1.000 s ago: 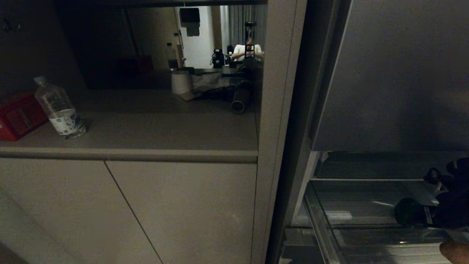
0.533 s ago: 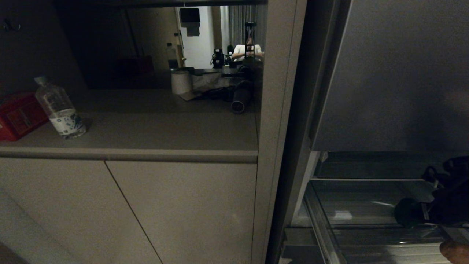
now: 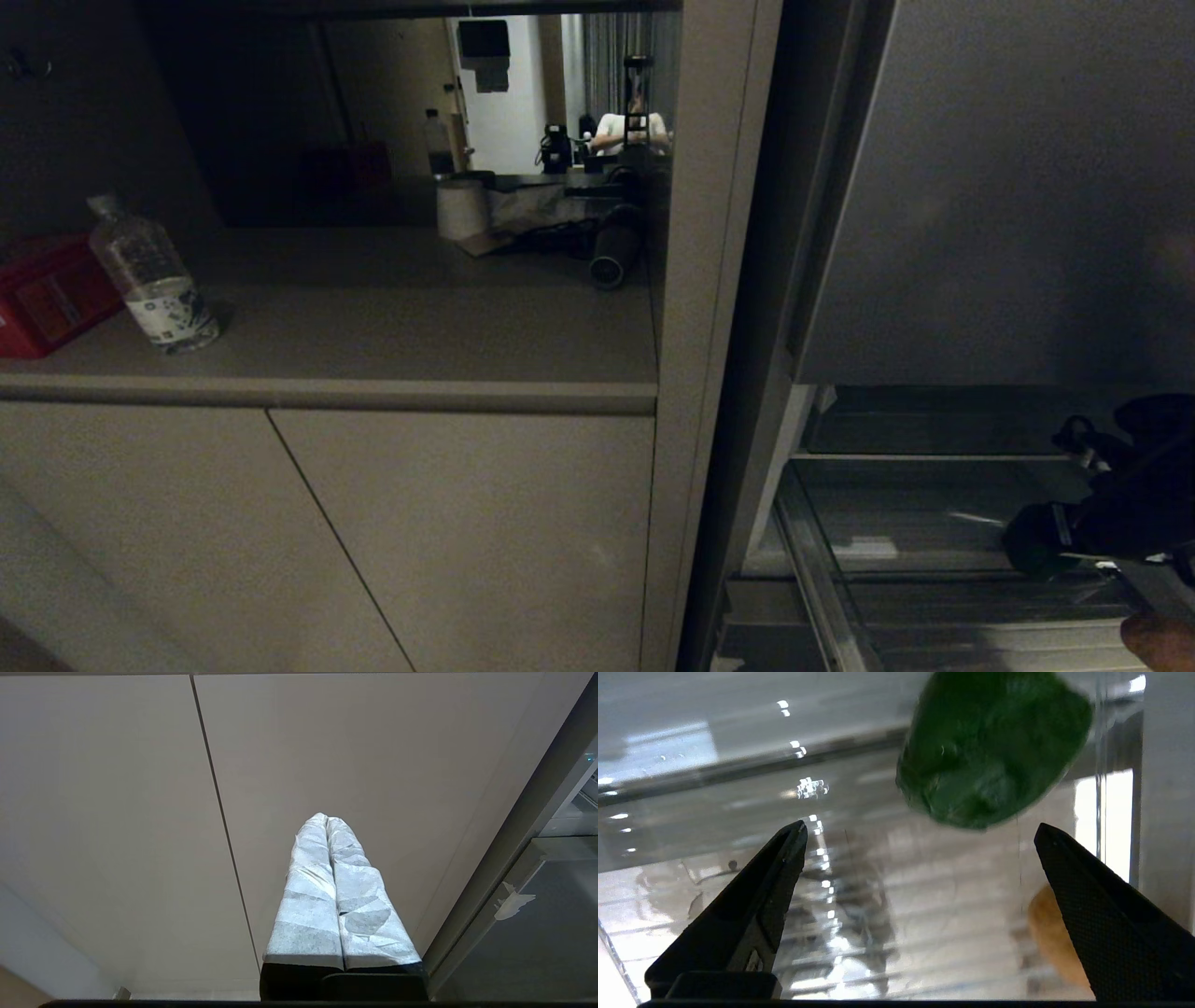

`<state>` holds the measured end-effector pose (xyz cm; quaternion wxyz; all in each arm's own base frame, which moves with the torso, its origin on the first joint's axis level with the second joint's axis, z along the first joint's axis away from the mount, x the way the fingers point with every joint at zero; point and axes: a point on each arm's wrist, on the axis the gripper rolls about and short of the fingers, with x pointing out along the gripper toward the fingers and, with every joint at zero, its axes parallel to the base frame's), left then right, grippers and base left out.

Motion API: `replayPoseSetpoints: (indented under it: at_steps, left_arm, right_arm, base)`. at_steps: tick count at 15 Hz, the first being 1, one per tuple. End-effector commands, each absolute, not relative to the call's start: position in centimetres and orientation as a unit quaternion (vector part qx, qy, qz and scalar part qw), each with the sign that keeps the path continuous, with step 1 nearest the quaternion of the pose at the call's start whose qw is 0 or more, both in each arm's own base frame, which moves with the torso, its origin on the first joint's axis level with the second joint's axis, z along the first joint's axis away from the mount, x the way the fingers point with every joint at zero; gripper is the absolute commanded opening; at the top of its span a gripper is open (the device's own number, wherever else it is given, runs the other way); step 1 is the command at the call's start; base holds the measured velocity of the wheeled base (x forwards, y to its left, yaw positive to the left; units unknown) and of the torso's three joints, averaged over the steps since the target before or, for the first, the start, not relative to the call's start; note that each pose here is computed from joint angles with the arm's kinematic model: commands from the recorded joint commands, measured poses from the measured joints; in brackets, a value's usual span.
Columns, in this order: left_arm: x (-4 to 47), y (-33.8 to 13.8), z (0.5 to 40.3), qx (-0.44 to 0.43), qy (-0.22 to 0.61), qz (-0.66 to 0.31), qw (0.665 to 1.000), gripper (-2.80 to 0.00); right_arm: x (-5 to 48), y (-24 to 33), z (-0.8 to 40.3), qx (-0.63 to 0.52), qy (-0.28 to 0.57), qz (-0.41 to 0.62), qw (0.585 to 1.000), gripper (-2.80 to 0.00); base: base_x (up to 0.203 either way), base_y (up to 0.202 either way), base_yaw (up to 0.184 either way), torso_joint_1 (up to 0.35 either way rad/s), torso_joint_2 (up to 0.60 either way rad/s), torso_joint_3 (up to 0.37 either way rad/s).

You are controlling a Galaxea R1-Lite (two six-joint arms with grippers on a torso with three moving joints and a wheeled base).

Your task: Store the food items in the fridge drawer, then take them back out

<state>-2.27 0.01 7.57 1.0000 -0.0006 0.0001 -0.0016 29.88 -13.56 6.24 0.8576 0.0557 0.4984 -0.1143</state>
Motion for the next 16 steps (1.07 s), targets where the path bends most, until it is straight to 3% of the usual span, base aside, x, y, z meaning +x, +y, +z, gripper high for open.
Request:
replayPoseSetpoints:
  at_steps: [1, 6, 16]
  left_arm:
    - [-2.3, 0.0, 7.6, -0.001, 0.001, -0.002, 1.000, -2.80]
    - [-2.3, 0.0, 7.6, -0.001, 0.001, -0.002, 1.000, -2.80]
    - [-2.3, 0.0, 7.6, -0.001, 0.001, -0.002, 1.000, -2.80]
  right_arm:
    - [29.8, -14.1, 5.6, 0.054, 0.485, -0.110, 0.866, 0.00]
    - [29.7, -15.6, 4.1, 0.045, 0.436, -0.135, 0.888, 0.00]
    - [31.2, -16.7, 2.8, 0.042, 0.425, -0.098, 0.899, 0.00]
  base:
    - [0.000, 0.000, 0.000, 0.000, 0.00, 0.000]
    - [0.000, 0.000, 0.000, 0.000, 0.00, 0.000]
    - [0.000, 0.000, 0.000, 0.000, 0.00, 0.000]
